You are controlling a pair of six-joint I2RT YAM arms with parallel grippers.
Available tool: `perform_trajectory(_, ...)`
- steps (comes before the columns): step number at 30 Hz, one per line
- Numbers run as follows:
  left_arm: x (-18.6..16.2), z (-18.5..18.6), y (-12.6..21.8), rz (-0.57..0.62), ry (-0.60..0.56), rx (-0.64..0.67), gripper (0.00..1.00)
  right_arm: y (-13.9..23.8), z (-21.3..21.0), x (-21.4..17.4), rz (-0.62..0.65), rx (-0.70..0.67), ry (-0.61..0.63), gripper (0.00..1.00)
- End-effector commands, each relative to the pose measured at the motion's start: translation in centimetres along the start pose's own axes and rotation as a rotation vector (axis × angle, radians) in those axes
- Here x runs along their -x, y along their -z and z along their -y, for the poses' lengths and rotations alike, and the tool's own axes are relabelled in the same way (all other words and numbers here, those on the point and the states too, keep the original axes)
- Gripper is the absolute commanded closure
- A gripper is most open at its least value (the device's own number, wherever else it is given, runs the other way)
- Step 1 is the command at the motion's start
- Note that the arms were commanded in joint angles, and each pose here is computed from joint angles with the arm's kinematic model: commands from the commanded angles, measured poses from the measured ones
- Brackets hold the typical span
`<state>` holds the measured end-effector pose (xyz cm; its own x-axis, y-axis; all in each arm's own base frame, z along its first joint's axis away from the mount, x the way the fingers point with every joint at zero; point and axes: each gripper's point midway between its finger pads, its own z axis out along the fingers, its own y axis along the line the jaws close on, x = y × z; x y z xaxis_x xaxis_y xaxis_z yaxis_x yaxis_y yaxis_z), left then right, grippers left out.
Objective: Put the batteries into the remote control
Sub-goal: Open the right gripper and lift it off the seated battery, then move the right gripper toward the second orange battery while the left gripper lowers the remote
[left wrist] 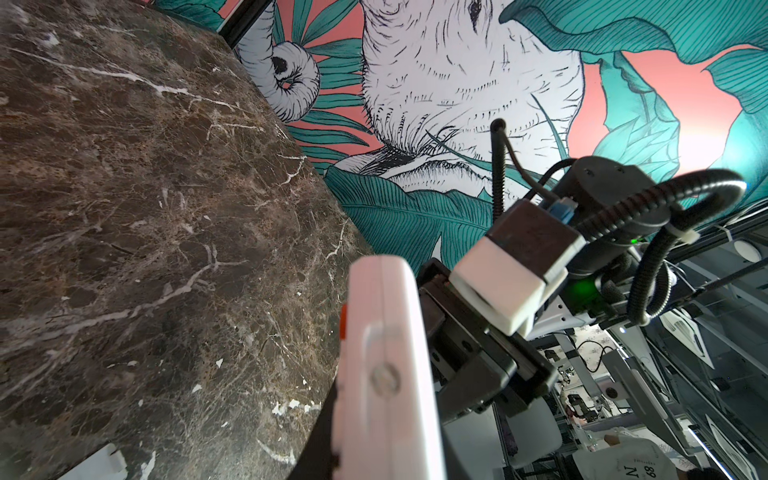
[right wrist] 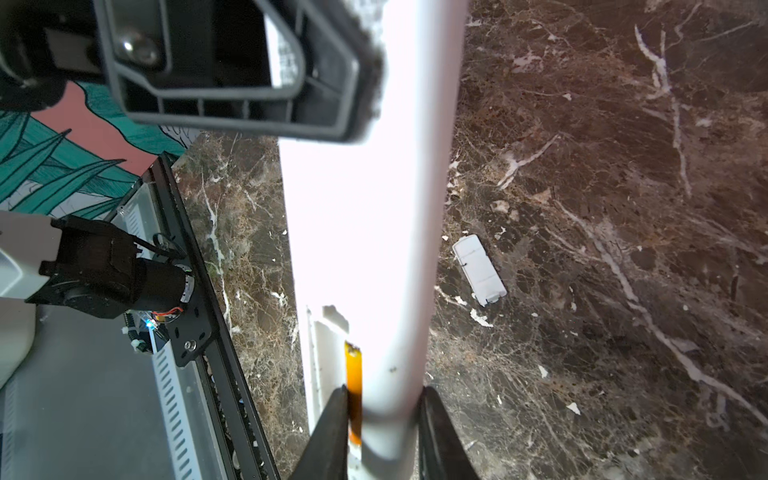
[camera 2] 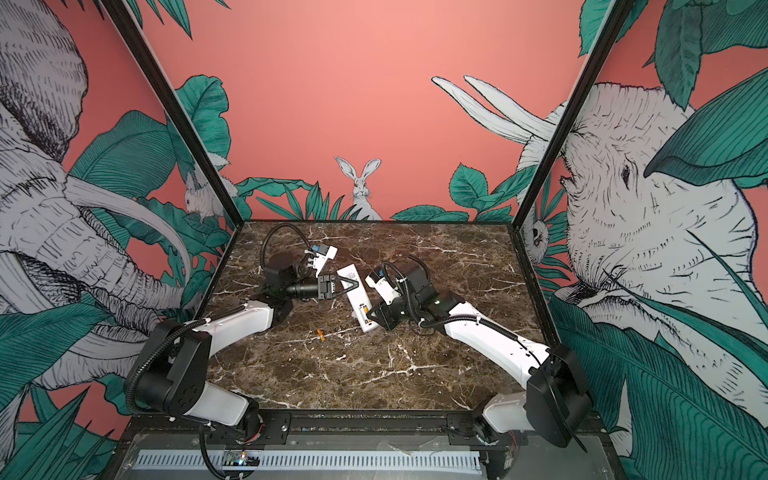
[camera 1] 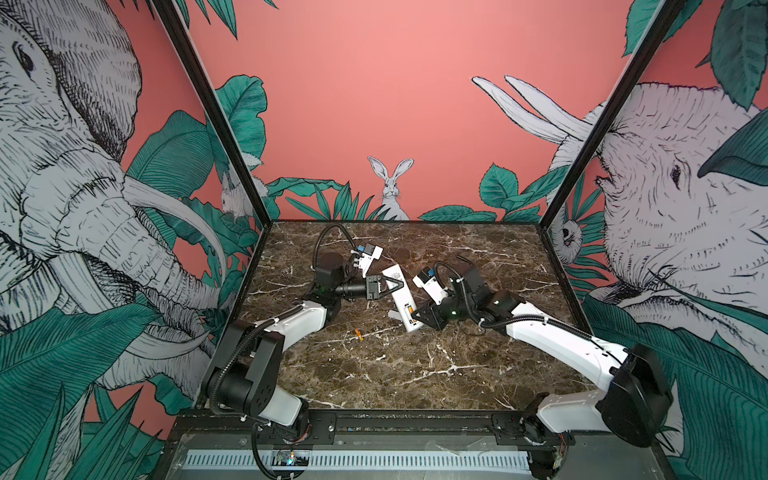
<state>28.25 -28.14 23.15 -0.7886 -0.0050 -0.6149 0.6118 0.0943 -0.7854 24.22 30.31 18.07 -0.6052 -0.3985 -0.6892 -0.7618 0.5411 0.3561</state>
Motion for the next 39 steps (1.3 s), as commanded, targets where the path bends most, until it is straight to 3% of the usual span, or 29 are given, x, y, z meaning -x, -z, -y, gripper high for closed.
perform_trajectory(1,1.2,2.9,0.3,0.006,-0.075,-0.058,1.00,0.1,0.6,0.0,0.022,-0.012,-0.001,0.79)
perform_trajectory(16,1.3,2.9,0.3,0.000,-0.066,-0.047,1.00,-0.4,0.5,1.1,0.055,0.010,-0.003,0.63)
perform_trajectory(24,1.1,3.1,0.7,-0.018,-0.051,-0.003,1.00,-1.0,3.5,0.5,0.015,-0.146,-0.043,0.57)
perform_trajectory(29,1.3,-0.1,3.9,0.019,-0.013,0.257,1.00,-0.8,2.6,1.3,0.045,-0.110,-0.025,0.52)
perform_trajectory(33,1.6,-3.1,8.8,0.088,0.031,0.513,1.00,-0.9,1.3,2.0,0.077,-0.064,0.005,0.48)
perform_trajectory(39,0.6,-5.0,15.7,0.088,0.031,0.882,1.00,-3.8,0.1,1.6,0.029,-0.042,-0.005,0.45)
